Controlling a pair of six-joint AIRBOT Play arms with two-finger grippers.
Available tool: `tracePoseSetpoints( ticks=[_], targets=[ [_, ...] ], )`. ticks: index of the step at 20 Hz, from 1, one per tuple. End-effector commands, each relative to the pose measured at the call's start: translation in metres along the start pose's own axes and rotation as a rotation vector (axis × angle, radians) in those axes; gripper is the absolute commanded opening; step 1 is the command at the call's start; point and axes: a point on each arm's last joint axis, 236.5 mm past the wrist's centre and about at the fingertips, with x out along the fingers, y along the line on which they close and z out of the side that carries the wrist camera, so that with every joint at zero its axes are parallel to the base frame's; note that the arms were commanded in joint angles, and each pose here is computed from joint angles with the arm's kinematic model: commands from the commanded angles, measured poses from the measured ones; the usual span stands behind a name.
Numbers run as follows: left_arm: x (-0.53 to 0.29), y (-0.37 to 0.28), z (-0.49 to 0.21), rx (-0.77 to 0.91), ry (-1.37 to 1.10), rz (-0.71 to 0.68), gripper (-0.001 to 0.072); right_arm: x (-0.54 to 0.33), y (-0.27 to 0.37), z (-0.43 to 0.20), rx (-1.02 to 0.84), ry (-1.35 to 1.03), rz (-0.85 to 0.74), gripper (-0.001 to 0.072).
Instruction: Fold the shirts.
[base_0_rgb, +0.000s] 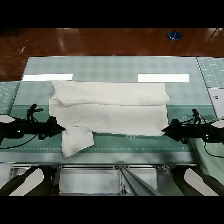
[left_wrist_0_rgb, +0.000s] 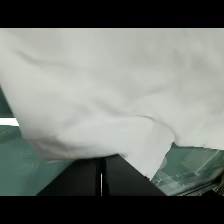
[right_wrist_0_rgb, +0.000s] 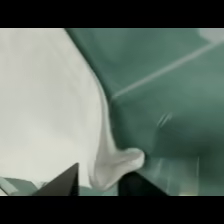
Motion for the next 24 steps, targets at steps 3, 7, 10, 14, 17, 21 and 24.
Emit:
tracePoseSetpoints(
  ticks=[3,7,10,14,17,21,24],
  targets=[
    [-0.029,-0.031,0.03,0.086,-0.058,-0.027,0.0028,-0.006,0.069,0.027,-0.232,0.006,0.111,0.0015],
    [-0.074,-0.071,0.087,0.164,-0.205,-0.039,0.0028,-0.048,0.108,0.078,-0.341,-0.117,0.086,0.0015],
    [-0.08,-0.094,0.13,0.189,-0.223,-0.046,0.0028,-0.058,0.139,0.115,-0.349,-0.152,0.136,0.0015],
    [-0.05,-0.126,0.183,0.215,-0.169,-0.05,0.0028,-0.039,0.172,0.154,-0.399,-0.164,0.169,0.0015],
    [-0.027,-0.146,0.216,0.204,-0.123,-0.059,0.0028,-0.027,0.182,0.185,-0.377,-0.188,0.177,0.0015],
    [-0.006,-0.154,0.246,0.208,-0.095,-0.064,0.0028,-0.012,0.18,0.211,-0.354,-0.187,0.169,0.0015],
    [0.007,-0.15,0.251,0.207,-0.076,-0.06,0.026,-0.002,0.172,0.228,-0.316,-0.221,0.157,0.039]
  ],
)
